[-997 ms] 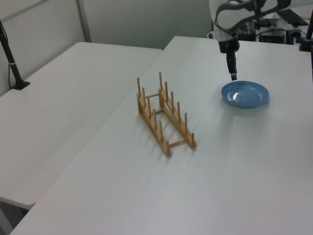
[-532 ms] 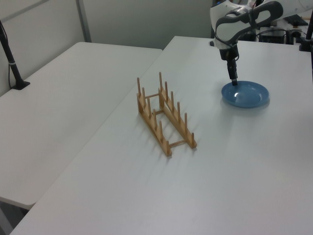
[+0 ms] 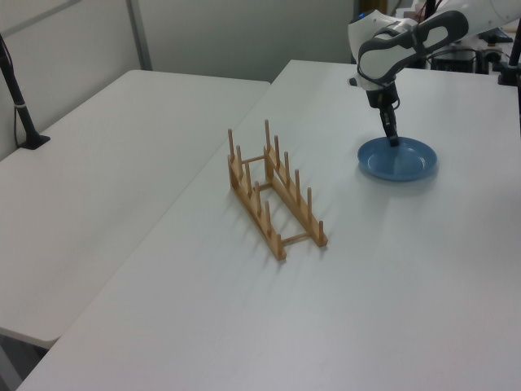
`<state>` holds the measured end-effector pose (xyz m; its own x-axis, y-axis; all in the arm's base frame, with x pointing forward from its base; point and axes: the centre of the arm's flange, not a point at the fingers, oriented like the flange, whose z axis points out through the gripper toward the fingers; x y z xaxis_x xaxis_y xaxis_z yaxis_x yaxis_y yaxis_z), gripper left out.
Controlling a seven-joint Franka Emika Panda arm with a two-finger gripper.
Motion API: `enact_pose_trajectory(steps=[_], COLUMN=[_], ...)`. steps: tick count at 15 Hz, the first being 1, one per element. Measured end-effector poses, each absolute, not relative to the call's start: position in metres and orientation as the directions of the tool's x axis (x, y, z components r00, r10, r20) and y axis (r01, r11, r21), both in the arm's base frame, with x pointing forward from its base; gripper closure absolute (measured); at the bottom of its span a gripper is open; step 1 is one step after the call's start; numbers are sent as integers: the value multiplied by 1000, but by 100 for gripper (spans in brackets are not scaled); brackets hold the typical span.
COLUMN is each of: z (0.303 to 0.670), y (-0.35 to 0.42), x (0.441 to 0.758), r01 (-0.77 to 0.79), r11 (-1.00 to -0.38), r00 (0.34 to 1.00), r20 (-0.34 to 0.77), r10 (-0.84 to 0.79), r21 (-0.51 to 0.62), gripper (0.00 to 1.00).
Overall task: Place plate in plate rack
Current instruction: 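Grasp the blue plate's rim with the gripper and tilt it up, then lift the plate and carry it edge-down over the wooden rack pegs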
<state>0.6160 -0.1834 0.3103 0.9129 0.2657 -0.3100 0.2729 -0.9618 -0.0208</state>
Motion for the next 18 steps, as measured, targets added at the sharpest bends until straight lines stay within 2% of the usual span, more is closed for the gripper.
enact_pose_trajectory(steps=[3,5,7,12,14,18], z=[320,354,410,508,553,620], y=[-184,-185,-189,-187,-170,-100], x=[621,632,640,653,666,684], r01=[302,306,289,235,207,185], r11=[-953,-952,-956,-968,-969,-955], r00=[911,928,952,965,944,844], r20=[-290,-227,-123,101,233,460], r10=[294,295,282,243,234,276], r21=[-18,18,45,82,135,232], gripper=[86,89,95,95,95,95])
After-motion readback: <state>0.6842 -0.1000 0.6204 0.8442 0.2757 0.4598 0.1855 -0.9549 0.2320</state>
